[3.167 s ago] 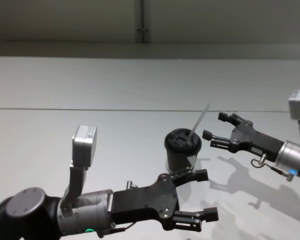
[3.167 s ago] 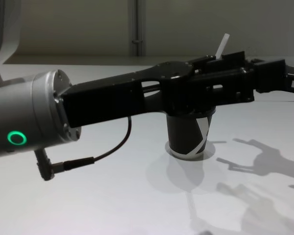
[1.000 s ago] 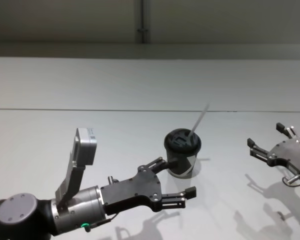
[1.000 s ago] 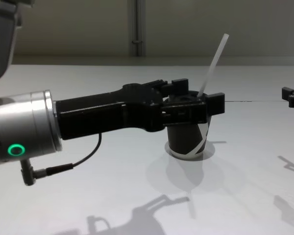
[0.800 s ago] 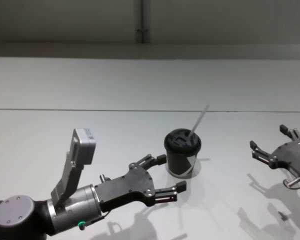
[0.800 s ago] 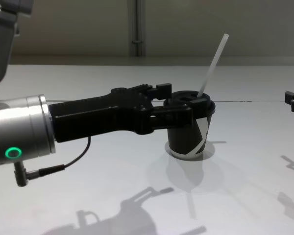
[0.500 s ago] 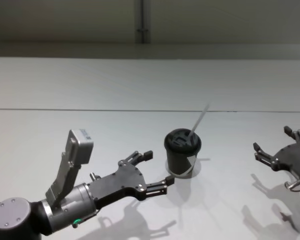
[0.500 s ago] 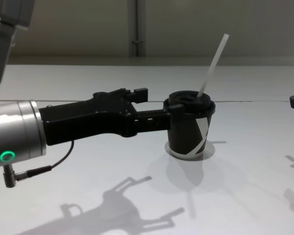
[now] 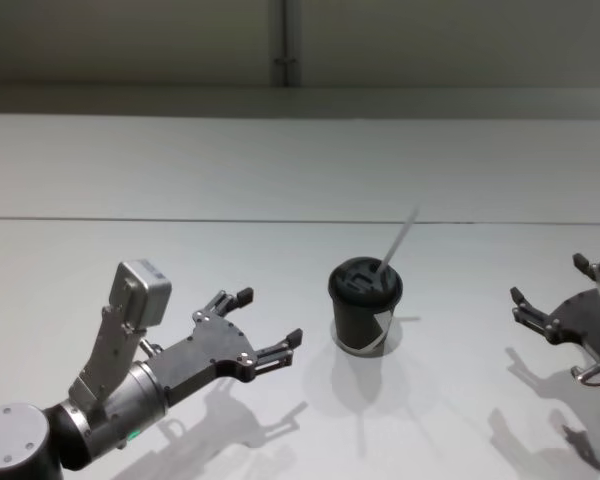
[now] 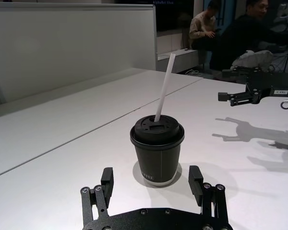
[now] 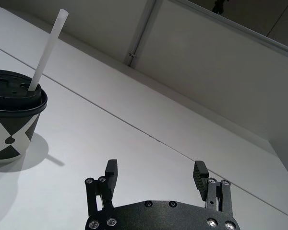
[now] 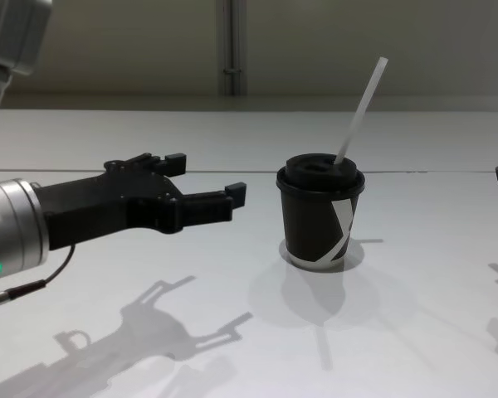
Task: Pick up the straw with one hand, pass it to the other hand, and insert it into the cup.
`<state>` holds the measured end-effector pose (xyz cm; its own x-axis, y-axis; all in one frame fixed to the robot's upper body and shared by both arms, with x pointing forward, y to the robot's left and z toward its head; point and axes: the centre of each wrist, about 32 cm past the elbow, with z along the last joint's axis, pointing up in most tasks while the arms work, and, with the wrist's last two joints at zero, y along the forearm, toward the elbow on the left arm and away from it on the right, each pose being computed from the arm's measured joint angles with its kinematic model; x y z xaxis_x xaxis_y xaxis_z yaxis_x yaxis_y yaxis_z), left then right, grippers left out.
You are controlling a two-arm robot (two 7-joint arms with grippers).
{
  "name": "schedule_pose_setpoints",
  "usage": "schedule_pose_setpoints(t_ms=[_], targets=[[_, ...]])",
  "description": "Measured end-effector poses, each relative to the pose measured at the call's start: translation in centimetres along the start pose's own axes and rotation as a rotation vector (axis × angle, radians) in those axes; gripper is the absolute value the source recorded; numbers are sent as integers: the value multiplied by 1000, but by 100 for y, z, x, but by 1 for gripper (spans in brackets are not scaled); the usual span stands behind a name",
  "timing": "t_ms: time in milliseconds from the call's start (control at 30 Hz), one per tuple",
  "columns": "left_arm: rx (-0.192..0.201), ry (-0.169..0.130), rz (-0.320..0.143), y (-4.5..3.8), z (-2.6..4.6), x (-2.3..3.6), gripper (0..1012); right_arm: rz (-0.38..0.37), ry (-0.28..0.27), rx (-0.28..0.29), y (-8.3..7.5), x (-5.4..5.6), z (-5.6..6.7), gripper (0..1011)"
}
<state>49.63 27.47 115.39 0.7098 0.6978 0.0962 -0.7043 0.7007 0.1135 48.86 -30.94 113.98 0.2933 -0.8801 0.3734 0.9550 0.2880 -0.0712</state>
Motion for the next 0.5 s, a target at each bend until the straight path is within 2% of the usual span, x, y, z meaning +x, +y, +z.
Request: schedule_pose_setpoints(t_ms=[167, 200, 500], targets=[[17, -32, 75, 42, -33, 27, 1001, 0, 0, 0, 0, 0, 0, 1001], [17, -32, 75, 42, -33, 27, 1001, 0, 0, 0, 0, 0, 0, 1001], [44, -96, 214, 122, -89, 78, 1001, 0, 0, 0, 0, 1, 0, 1001]])
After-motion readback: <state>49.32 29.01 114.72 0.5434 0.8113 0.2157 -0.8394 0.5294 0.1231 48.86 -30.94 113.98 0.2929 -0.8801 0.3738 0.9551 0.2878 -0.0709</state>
